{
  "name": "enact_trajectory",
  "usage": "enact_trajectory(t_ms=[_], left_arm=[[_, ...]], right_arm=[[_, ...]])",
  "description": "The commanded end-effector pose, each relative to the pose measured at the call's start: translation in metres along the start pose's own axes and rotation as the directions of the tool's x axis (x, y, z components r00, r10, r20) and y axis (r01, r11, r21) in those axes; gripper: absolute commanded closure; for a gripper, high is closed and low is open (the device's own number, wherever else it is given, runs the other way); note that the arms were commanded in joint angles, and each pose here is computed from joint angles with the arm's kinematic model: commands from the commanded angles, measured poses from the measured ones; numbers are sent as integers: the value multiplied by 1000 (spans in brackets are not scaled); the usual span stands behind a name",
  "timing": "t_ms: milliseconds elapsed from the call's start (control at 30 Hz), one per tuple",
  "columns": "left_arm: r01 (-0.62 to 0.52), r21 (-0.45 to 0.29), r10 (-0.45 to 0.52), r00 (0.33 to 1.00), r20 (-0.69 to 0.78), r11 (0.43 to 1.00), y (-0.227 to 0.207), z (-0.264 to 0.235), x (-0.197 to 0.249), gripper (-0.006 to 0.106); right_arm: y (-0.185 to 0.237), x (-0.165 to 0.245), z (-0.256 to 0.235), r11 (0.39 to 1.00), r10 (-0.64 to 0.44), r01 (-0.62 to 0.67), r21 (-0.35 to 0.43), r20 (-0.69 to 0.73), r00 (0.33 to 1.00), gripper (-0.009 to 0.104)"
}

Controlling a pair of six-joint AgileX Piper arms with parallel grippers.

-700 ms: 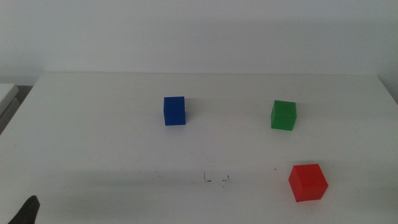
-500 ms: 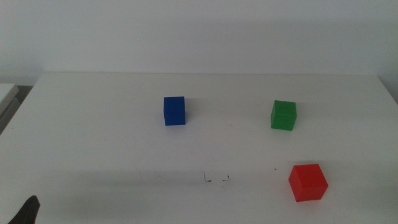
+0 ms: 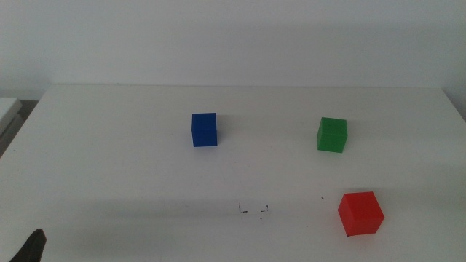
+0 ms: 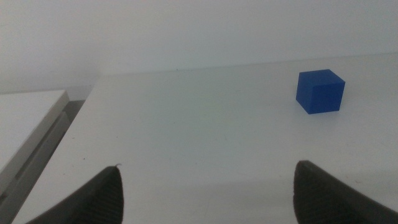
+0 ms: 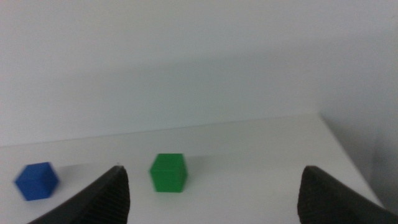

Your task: Stack red cubes first, then green, then blue cubes in a specific spot.

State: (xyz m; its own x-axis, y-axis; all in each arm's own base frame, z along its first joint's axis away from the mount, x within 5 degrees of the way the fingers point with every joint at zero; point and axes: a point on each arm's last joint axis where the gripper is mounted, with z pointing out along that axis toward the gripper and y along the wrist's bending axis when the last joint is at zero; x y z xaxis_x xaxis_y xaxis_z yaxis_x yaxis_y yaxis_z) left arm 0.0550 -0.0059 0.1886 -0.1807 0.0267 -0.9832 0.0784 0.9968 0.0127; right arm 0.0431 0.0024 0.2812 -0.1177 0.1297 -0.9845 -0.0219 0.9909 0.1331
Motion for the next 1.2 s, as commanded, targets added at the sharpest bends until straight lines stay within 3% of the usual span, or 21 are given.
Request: enact_trajectory(t_ms=[0,267,533,800,933,1067,1167], left_arm=[[-4,-1,4,1000,17,1000,0,0,-2,7],[-4,-1,4,1000,17,1000,0,0,-2,7],[-4,-1,4,1000,17,1000,0,0,-2,7],[-4,-1,4,1000,17,1000,0,0,-2,7],[-4,-1,4,1000,17,1000,0,0,-2,7],[-4,-1,4,1000,17,1000,0,0,-2,7],[-4,-1,4,1000,17,1000,0,0,-2,7]], right_arm=[[4,-20,3,999,35,-36,-12,-48,998,2],[19,-87,32,996,79,-88,-15,-312,947,2],[30,-137,78,997,55,-76,-15,-559,827,2],[60,-126,129,989,-115,8,-150,-717,688,2],[80,-105,147,979,-177,19,-205,-792,584,2],[90,-85,164,984,-165,19,-178,-864,476,2],[91,-70,178,995,-98,28,-95,-902,421,2]])
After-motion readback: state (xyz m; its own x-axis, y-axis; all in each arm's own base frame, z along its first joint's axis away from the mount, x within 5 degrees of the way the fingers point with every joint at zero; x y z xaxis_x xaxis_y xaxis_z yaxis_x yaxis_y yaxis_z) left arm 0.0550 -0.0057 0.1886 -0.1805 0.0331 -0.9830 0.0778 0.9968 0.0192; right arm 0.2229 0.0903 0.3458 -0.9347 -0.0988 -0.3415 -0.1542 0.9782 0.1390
